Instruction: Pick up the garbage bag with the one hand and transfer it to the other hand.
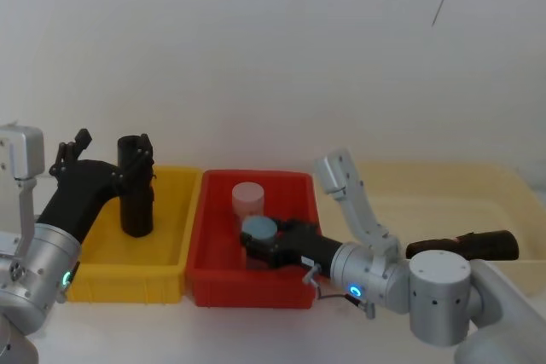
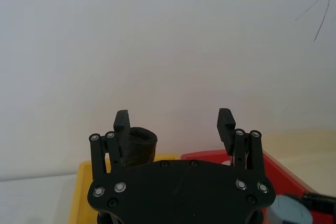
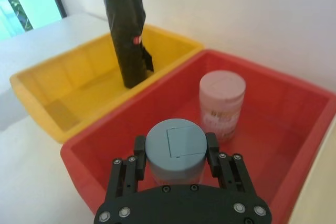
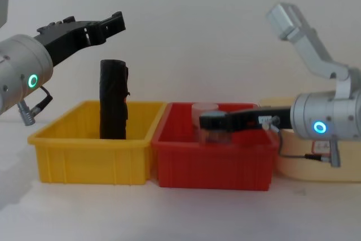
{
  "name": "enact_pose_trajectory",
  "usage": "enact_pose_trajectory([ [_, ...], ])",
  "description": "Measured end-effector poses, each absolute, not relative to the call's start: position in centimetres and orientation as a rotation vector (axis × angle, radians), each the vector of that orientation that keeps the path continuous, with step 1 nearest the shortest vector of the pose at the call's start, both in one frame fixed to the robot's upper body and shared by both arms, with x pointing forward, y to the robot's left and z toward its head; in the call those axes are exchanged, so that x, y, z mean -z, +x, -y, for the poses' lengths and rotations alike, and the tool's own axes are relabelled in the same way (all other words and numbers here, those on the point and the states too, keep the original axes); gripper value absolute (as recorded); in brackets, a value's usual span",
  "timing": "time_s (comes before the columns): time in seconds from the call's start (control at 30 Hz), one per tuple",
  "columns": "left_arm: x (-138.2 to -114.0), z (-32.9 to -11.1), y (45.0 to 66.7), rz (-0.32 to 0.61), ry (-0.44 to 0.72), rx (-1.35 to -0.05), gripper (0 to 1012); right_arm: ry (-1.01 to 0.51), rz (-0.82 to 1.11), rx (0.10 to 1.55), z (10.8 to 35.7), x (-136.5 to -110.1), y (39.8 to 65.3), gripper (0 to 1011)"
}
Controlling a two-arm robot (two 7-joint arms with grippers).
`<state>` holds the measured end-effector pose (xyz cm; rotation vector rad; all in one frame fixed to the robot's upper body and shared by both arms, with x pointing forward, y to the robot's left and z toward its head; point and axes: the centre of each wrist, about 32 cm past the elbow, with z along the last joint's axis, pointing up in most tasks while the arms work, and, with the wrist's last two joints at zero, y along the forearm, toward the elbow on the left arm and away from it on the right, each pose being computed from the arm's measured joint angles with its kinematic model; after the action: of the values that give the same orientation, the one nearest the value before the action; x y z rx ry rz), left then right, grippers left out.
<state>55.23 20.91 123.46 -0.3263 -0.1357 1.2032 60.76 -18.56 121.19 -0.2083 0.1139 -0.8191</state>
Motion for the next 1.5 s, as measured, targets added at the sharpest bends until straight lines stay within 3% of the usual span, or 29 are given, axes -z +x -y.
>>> enact_pose_trajectory([
  [0.43,-123.5,-20.9,55.2,0.136,-0.326,-1.203,1001,-0.116,-0.010,0.876,19.9,-124.9,60.6,663],
  [0.83,-123.5,-20.9,55.2,0.136,-0.326,-1.203,1001,-0.045,0.094,1.017,23.0,-128.2,59.6,663],
  [1.4,-123.5,-20.9,55.2,0.136,-0.326,-1.203,1001,-0.069,0.065,1.169,26.8,-127.1,58.0,663],
  [1.5,-123.5,-20.9,55.2,0.136,-0.326,-1.203,1002,-0.072,0.055,1.178,27.1,-126.7,57.7,703],
])
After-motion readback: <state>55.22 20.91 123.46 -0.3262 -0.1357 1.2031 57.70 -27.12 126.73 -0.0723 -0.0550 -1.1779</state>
